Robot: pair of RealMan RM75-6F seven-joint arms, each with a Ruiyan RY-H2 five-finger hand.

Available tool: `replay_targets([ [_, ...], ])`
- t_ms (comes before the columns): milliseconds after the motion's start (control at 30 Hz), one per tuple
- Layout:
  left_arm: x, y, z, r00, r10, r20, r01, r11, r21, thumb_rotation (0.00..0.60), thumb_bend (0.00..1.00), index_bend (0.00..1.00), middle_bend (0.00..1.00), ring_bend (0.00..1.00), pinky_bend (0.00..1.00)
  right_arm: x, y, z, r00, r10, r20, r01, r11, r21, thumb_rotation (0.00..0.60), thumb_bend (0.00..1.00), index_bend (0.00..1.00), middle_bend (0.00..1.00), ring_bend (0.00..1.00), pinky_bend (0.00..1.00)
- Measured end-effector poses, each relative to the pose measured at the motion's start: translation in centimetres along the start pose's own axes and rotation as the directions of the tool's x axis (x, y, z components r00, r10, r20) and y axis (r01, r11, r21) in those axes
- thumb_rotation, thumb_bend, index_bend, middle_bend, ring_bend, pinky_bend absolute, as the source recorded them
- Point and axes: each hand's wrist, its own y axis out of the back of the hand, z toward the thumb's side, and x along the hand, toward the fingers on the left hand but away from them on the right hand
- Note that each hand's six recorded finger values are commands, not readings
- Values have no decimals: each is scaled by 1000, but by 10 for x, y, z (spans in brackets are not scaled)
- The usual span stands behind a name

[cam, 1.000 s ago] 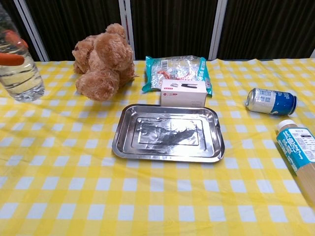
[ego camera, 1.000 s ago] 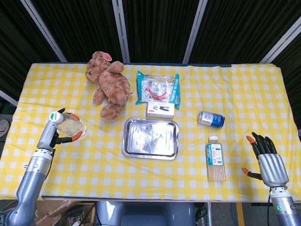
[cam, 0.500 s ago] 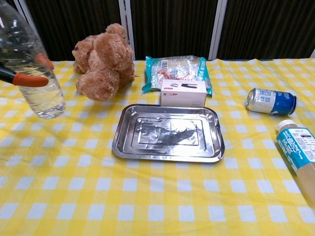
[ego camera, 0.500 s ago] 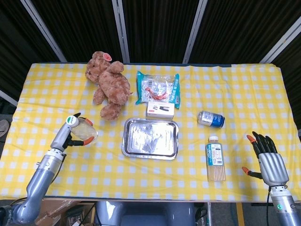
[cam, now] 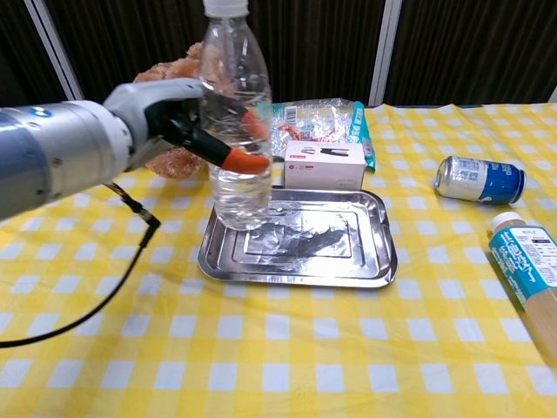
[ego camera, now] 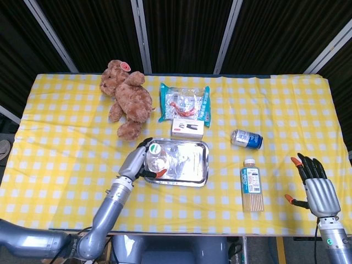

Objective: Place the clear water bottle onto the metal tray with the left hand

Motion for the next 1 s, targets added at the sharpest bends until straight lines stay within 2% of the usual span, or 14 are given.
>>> replay_targets([
  [233,31,-37,4,999,3,-34,-4,1000,-31,600,421,567,546,52,16,-1,2,-7,1000,-3,21,3,1000,-5,600,49,97,0,0,0],
  [500,49,-26,-10,991,105,-82,-108,994,-25,600,421,568,541,53,16,0,2,-13,999,1,35,-1,1000,-13,600,49,97,0,0,0],
  [667,54,-32,-18,991,88,-96,-92,995,-31,600,422,566,537,53,16,-1,0,-11,1000,7,30,-7,1000,-4,600,49,97,0,0,0],
  [900,61,-51,-28,994,41,-101,-47,997,-54,600,419,546,509,53,16,-2,-1,-13,999,7,37,-7,1000,-4,600,49,97,0,0,0],
  [933,62,-53,-30,994,37,-100,-42,998,-55,600,406,537,499,53,16,-2,0,-13,999,7,36,-6,1000,-5,600,50,97,0,0,0],
  [1000,62,-56,-31,995,26,-97,-32,998,-56,600,308,496,461,45,16,-2,0,-13,999,6,34,-6,1000,-6,600,50,97,0,0,0],
])
